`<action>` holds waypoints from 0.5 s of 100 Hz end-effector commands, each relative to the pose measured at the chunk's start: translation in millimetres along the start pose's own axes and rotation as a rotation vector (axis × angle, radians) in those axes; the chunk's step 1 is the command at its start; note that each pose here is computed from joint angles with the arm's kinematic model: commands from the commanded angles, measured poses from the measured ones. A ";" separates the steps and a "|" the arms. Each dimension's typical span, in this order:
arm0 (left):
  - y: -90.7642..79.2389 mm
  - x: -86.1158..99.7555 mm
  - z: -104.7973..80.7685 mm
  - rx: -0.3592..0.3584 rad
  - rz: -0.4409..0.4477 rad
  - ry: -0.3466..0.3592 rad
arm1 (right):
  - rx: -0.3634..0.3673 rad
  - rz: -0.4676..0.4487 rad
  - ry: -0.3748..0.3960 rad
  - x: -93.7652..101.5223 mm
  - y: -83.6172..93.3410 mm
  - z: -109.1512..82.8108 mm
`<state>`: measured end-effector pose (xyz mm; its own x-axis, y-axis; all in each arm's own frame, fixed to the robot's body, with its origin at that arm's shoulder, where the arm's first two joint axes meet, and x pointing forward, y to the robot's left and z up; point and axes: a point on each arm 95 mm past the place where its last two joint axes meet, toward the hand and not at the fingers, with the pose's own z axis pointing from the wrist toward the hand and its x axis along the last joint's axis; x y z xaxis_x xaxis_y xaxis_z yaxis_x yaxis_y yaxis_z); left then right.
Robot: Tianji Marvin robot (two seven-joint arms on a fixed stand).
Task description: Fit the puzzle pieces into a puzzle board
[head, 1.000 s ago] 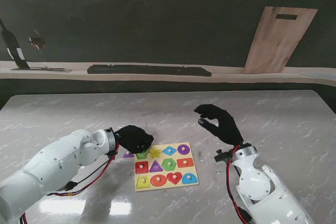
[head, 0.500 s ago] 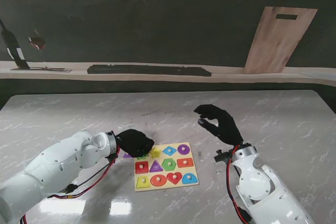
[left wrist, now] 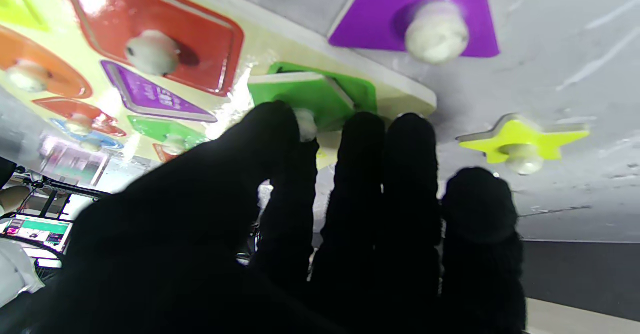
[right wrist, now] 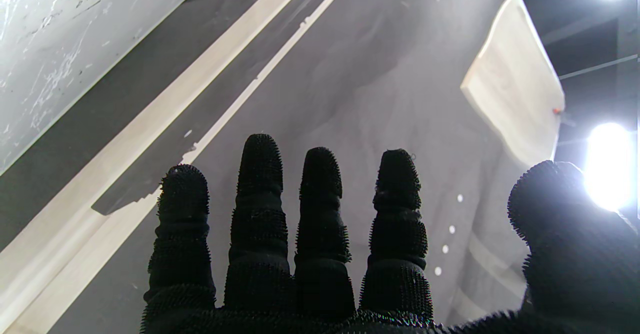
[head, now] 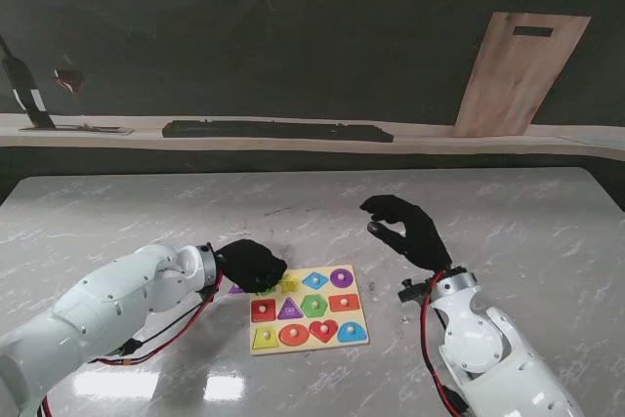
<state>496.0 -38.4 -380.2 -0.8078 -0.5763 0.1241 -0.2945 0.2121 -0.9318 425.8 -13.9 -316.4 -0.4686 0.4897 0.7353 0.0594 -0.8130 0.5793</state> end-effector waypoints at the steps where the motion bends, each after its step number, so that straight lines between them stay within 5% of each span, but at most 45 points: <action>1: 0.1 -3.6 -1.5 -0.010 0.005 -0.008 | 0.005 0.006 -0.001 0.8 -4.1 -1.6; 50: -2.3 -2.5 -5.2 -0.022 0.030 -0.012 | -0.002 0.007 0.001 1.2 -3.1 -2.0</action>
<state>496.2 -37.6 -377.1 -0.8096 -0.5782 0.1009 -0.2808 0.2307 -0.9316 426.0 -14.5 -316.5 -0.4680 0.4902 0.7353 0.0574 -0.8134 0.5788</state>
